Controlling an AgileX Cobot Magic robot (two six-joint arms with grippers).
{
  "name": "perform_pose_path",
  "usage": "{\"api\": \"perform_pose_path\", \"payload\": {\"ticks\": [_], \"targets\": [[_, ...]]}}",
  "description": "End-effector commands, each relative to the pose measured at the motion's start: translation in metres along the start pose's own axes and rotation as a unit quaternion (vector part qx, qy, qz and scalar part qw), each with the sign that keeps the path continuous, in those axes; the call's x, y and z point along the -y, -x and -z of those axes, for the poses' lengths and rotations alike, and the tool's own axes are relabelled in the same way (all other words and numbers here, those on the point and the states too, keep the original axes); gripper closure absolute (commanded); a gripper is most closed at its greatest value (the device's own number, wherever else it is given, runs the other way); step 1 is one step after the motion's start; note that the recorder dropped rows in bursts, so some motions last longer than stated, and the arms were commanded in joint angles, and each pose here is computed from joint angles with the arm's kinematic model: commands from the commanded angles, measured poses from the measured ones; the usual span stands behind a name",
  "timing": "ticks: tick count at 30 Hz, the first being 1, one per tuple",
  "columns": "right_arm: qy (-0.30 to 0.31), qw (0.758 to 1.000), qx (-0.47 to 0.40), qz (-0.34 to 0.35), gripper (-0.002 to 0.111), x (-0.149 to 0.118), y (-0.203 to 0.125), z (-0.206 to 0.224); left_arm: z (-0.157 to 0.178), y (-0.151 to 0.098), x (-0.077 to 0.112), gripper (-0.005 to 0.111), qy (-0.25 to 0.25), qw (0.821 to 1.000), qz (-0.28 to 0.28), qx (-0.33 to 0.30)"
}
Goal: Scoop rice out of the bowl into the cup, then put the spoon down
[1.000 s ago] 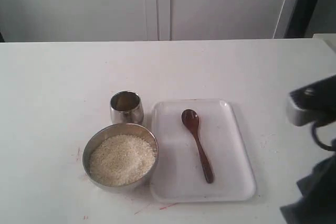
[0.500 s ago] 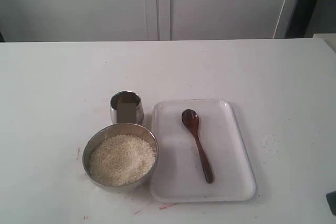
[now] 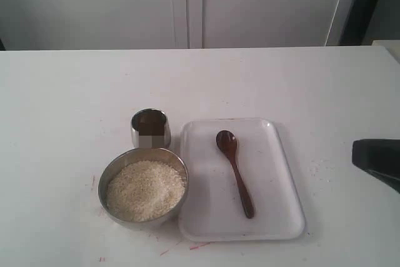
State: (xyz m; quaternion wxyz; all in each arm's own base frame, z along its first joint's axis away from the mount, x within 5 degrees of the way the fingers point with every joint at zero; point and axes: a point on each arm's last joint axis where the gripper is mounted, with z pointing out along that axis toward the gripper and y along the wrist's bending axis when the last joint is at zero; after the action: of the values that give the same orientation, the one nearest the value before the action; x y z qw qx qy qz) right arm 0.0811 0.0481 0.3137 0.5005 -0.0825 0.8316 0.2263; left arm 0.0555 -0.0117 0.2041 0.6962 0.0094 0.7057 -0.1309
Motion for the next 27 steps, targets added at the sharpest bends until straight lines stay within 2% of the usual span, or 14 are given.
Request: {"api": "perform_pose_path", "payload": {"ticks": [1,5,10,14,18,20,21,23,27], "targets": [[-0.017,0.996,0.045,-0.077,0.108,0.013,-0.015,-0.003,0.0,0.002,0.0,0.092,-0.001,1.0,0.008,0.004],[-0.055,0.985,0.096,-0.135,0.108,0.028,-0.029,-0.003,0.0,0.002,0.0,0.092,-0.001,1.0,0.008,0.004],[-0.099,0.96,0.22,-0.142,0.108,0.043,-0.037,0.005,0.0,0.002,0.0,0.092,-0.001,1.0,0.008,0.004],[-0.14,0.944,0.261,-0.143,0.108,0.051,-0.055,0.012,0.0,0.002,0.0,0.092,-0.001,1.0,0.008,0.004],[-0.181,0.932,0.305,-0.075,0.108,0.055,-0.06,0.018,0.0,0.002,0.0,0.092,-0.001,1.0,0.008,0.004],[-0.195,0.922,0.334,-0.004,0.108,0.053,-0.058,0.02,0.0,0.002,0.0,0.092,-0.001,1.0,0.008,0.004],[-0.21,0.922,0.325,0.024,0.108,0.054,-0.059,0.02,0.0,0.002,0.0,0.092,-0.001,1.0,0.008,0.004],[-0.226,0.924,0.307,0.028,0.108,0.057,-0.061,0.019,0.0,0.002,0.0,0.092,-0.001,1.0,0.008,0.004],[-0.299,0.929,0.215,-0.026,0.108,0.071,-0.081,0.015,0.0,0.002,0.0,0.092,-0.001,1.0,0.008,0.004]]}}
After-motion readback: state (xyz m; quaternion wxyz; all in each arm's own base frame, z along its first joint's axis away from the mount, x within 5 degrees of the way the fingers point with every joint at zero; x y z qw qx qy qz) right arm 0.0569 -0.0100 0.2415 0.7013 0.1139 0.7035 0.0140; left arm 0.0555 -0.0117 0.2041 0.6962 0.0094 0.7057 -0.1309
